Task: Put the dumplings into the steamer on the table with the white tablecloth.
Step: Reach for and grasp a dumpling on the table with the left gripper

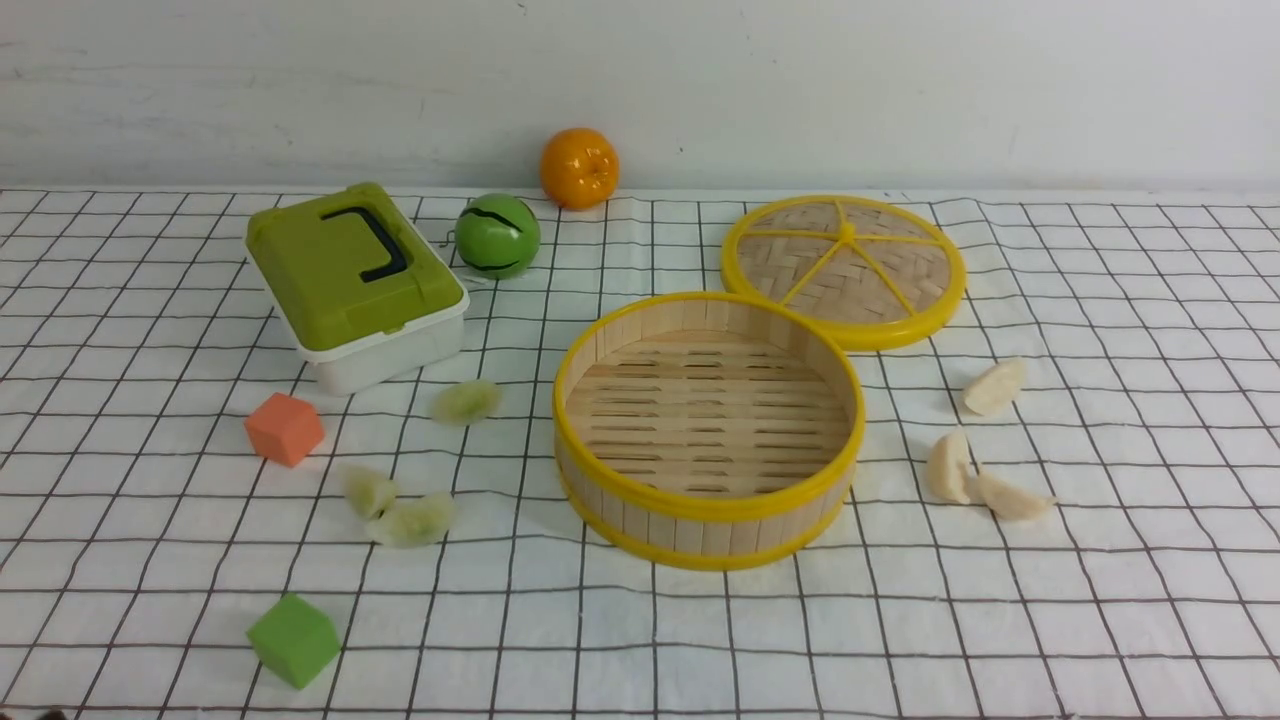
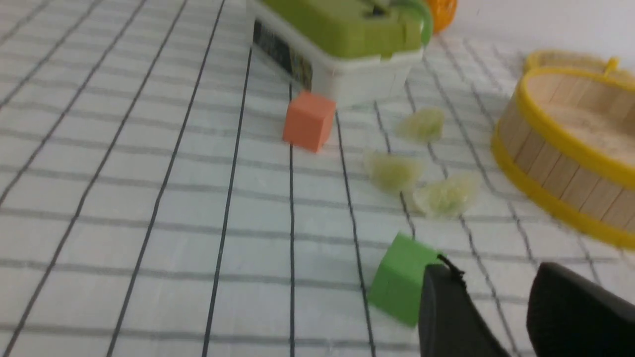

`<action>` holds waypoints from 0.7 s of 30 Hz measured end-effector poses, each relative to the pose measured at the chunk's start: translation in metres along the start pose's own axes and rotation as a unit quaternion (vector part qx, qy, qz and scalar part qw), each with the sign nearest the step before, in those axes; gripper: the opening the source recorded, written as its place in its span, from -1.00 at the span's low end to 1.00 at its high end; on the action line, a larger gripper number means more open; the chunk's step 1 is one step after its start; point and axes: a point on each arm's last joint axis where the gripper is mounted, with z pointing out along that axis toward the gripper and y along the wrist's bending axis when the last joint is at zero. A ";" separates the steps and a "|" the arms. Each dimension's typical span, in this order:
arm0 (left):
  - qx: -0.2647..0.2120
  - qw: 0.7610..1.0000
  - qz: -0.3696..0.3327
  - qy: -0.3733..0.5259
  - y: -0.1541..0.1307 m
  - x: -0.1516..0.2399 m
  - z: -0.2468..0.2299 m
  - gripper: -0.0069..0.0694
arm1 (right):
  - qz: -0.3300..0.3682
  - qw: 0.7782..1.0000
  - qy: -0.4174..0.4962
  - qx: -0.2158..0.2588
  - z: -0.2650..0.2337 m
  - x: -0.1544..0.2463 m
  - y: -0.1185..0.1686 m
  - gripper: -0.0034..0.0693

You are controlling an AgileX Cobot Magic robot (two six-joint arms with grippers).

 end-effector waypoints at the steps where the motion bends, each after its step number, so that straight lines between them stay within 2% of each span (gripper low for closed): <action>1: 0.007 1.000 0.000 -0.030 -0.001 -0.005 0.000 -0.19 | 0.000 1.000 -0.008 0.000 0.000 -0.001 0.000 -0.25; 4: 0.023 0.995 0.000 -0.100 -0.004 -0.018 -0.002 -0.19 | 0.000 0.998 -0.055 0.001 0.000 -0.008 -0.001 -0.25; 9: 0.047 0.978 0.000 -0.203 -0.008 -0.036 -0.008 -0.19 | 0.017 0.980 -0.199 -0.001 -0.006 -0.034 -0.001 -0.25; 10: 0.047 0.977 0.000 -0.207 -0.008 -0.037 -0.008 -0.19 | 0.018 0.979 -0.205 -0.001 -0.007 -0.034 -0.001 -0.25; 14: 0.065 0.959 -0.020 -0.275 -0.010 -0.048 -0.015 -0.19 | 0.144 0.943 -0.297 -0.033 -0.015 -0.050 -0.002 -0.25; 16: 0.082 0.947 -0.062 -0.304 -0.011 -0.053 -0.018 -0.19 | 0.218 0.917 -0.328 -0.058 -0.019 -0.055 -0.004 -0.25; 18: 0.109 0.926 -0.127 -0.339 -0.011 -0.060 -0.023 -0.19 | 0.258 0.900 -0.343 -0.075 -0.021 -0.058 -0.004 -0.25; 19: 0.110 0.924 -0.128 -0.343 -0.011 -0.060 -0.024 -0.20 | 0.258 0.900 -0.344 -0.075 -0.022 -0.058 -0.004 -0.25; 21: 0.134 0.900 -0.187 -0.369 -0.012 -0.076 -0.031 -0.26 | 0.277 0.889 -0.354 -0.087 -0.024 -0.061 -0.004 -0.30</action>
